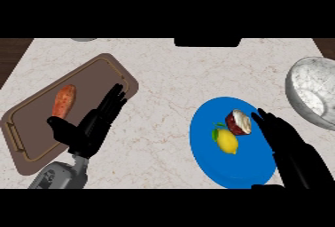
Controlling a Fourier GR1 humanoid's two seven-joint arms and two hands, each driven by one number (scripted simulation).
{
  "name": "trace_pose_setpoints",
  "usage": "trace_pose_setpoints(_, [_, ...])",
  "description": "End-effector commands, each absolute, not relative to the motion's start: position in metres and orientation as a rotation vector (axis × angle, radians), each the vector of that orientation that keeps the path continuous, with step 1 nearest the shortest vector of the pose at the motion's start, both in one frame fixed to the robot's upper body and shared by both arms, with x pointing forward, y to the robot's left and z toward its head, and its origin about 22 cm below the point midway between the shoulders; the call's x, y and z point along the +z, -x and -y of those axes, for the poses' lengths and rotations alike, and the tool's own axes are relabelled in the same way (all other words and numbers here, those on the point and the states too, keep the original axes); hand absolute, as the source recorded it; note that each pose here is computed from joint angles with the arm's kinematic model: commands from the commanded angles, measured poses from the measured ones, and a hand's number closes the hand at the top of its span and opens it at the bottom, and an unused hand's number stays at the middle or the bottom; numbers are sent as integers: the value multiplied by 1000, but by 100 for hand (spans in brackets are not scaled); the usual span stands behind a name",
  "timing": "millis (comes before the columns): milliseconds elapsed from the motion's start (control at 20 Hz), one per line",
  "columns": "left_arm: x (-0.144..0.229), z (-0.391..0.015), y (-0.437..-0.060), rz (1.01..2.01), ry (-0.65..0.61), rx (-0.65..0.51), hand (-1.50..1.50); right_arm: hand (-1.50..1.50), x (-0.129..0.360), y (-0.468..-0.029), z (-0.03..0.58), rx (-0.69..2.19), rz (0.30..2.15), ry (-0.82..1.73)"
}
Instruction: Pick the lemon from the plate and place it in the bowl
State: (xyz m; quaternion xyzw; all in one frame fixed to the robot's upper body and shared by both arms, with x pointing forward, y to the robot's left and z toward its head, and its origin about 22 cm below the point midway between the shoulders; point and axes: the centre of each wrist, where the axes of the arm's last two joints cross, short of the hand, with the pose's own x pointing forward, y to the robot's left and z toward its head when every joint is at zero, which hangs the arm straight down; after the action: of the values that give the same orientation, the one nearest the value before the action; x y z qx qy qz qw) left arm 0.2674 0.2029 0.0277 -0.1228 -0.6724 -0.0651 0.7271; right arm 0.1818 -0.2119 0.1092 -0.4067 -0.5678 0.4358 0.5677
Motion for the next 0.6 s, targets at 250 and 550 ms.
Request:
trace_pose_setpoints(250, [25,-189,-269,1481,287,-168,0,-150,142,-212,127,1036,1020,964])
trace_pose_setpoints(550, [24,-210,-272,1478,258,-134,0,-150,128,-232,118,1026,860,985])
